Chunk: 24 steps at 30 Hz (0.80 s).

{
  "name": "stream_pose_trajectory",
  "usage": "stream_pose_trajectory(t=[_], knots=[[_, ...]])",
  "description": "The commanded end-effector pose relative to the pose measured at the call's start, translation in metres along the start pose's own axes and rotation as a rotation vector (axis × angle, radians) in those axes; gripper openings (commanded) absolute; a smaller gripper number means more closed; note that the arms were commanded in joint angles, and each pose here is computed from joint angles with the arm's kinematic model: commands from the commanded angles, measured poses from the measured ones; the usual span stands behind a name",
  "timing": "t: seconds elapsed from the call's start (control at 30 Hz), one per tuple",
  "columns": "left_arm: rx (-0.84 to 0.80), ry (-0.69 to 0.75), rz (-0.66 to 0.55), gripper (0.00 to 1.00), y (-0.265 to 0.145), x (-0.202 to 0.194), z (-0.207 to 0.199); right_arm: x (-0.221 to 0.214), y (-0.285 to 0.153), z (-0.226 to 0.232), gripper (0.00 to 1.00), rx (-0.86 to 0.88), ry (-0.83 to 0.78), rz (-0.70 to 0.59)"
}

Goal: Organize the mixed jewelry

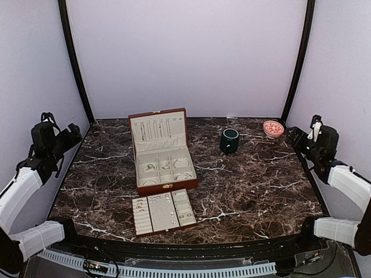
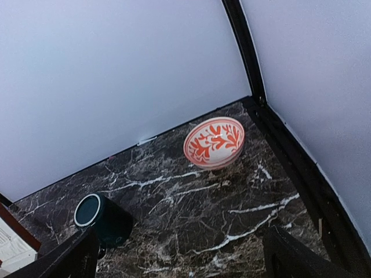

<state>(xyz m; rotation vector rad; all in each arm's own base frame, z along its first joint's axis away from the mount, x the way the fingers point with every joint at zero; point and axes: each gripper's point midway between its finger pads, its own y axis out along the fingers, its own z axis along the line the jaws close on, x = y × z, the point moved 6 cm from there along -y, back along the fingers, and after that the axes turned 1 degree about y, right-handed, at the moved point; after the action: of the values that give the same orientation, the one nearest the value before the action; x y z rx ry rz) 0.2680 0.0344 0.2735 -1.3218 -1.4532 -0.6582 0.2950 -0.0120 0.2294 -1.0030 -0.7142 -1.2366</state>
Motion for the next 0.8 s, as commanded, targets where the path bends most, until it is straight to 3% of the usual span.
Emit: stream_pose_trajectory(t=[0.0,0.27,0.4,0.6,0.77], knots=[[0.033,-0.006,0.201,0.99,-0.006,-0.022,0.005,0.001,-0.004,0.002,0.99,-0.022,0.085,0.089],[-0.14,0.115,0.411,0.99,-0.006,-0.034,-0.018,-0.013,-0.012,0.026,0.99,0.111,0.046,0.251],[-0.265,0.211,0.419,0.99,0.003,-0.025,-0.036,-0.044,-0.016,0.045,0.95,0.138,0.025,0.404],[-0.284,0.267,0.405,0.98,0.028,-0.012,-0.048,-0.119,-0.036,0.075,0.88,0.147,0.013,0.682],[-0.234,0.307,0.39,0.97,0.039,-0.018,-0.041,-0.157,-0.058,0.079,0.81,0.047,-0.056,0.804]])
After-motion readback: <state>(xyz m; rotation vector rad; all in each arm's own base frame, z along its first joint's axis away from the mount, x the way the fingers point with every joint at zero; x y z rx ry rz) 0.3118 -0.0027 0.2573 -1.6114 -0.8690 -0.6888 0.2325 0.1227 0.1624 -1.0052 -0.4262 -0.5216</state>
